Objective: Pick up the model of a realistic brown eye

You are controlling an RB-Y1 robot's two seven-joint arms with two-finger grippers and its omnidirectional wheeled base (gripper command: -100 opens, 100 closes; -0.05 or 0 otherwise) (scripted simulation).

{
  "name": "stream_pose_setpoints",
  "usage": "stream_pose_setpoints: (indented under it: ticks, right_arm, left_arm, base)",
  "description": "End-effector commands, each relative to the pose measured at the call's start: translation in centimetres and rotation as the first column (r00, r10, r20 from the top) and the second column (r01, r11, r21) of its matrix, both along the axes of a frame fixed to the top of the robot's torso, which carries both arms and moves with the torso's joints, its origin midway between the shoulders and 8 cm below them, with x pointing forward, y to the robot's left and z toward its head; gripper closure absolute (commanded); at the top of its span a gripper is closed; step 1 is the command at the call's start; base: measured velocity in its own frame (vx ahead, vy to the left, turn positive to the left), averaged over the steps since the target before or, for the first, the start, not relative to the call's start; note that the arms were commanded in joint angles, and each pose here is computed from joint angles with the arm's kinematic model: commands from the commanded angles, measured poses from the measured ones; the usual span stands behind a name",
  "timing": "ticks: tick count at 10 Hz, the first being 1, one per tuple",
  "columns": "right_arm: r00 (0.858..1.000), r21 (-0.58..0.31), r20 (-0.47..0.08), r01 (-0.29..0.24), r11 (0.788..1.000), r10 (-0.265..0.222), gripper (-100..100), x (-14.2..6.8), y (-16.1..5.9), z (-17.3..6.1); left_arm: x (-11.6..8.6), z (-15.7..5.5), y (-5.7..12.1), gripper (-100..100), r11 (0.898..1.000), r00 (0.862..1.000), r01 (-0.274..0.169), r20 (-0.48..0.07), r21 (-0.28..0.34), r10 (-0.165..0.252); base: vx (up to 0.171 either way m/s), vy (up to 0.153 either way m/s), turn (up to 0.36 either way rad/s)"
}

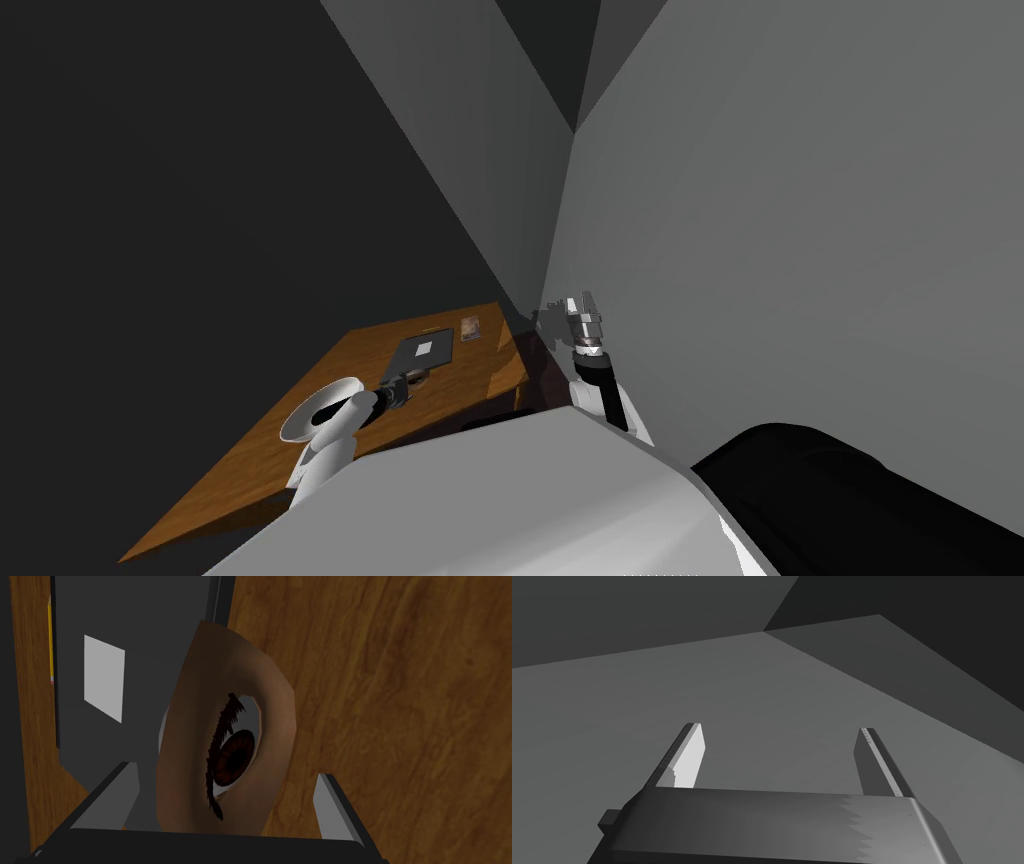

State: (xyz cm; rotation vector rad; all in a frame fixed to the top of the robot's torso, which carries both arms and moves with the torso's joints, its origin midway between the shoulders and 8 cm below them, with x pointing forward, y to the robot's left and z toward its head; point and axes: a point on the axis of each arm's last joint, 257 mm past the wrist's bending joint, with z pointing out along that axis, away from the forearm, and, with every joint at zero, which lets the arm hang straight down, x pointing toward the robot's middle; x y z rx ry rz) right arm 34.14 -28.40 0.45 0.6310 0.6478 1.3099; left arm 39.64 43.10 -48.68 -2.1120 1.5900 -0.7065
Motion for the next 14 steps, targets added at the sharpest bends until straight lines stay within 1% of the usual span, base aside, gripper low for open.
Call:
stream_pose_setpoints:
  ticks: [1, 2, 3, 8, 9, 10, 11, 12, 13, 14]
  right_arm:
    - [1.0, 0.0, 0.0, 0.0, 1.0, 0.0, 0, 0.0, 0.0, 0.0]
    - [1.0, 0.0, 0.0, 0.0, 1.0, 0.0, 0, 0.0, 0.0, 0.0]
    - [1.0, 0.0, 0.0, 0.0, 1.0, 0.0, 0, 0.0, 0.0, 0.0]
    - [1.0, 0.0, 0.0, 0.0, 1.0, 0.0, 0, 0.0, 0.0, 0.0]
    - [1.0, 0.0, 0.0, 0.0, 1.0, 0.0, 0, 0.0, 0.0, 0.0]
    - [1.0, 0.0, 0.0, 0.0, 1.0, 0.0, 0, 0.0, 0.0, 0.0]
    - [1.0, 0.0, 0.0, 0.0, 1.0, 0.0, 0, 0.0, 0.0, 0.0]
    - [1.0, 0.0, 0.0, 0.0, 1.0, 0.0, 0, 0.0, 0.0, 0.0]
    - [1.0, 0.0, 0.0, 0.0, 1.0, 0.0, 0, 0.0, 0.0, 0.0]
    - [1.0, 0.0, 0.0, 0.0, 1.0, 0.0, 0, 0.0, 0.0, 0.0]
  left_arm:
    - [-0.1, 0.0, 0.1, -100, 0.999, 1.0, 0.028, 0.002, 0.017, -0.028]
    - [-0.1, 0.0, 0.1, -100, 0.998, 0.999, 0.051, 0.001, 0.035, -0.051]
    - [-0.1, 0.0, 0.1, -100, 0.997, 0.998, 0.062, 0.0, 0.043, -0.062]
    - [-0.1, 0.0, 0.1, -100, 0.997, 0.998, 0.062, 0.0, 0.043, -0.062]
    - [1.3, -0.7, -2.0, -100, 0.996, 0.997, 0.077, -0.015, 0.043, -0.076]
    - [1.4, -0.8, -2.5, -100, 0.996, 0.997, 0.077, -0.016, 0.033, -0.077]
    - [1.4, -0.8, -2.5, -100, 0.998, 0.998, 0.065, -0.016, 0.024, -0.065]
    - [2.7, -1.3, -4.4, -100, 0.996, 0.996, 0.088, -0.027, 0.035, -0.087]
    - [2.9, -1.4, -5.1, -100, 0.996, 0.996, 0.088, -0.029, 0.023, -0.087]
    - [2.9, -1.4, -5.1, -100, 0.997, 0.997, 0.07, -0.028, 0.01, -0.07]
  base:
    - [-0.015, -0.041, 0.118]
    - [0.0, 0.0, 0.0]
    - [0.007, 0.02, -0.056]
    - [0.0, -0.001, 0.004]
    - [-0.023, 0.062, 0.078]
    - [-0.035, 0.076, 0.046]
    - [-0.016, 0.043, -0.003]
    - [-0.034, 0.063, 0.087]
    - [-0.032, 0.075, 0.044]
    - [-0.008, 0.045, -0.008]
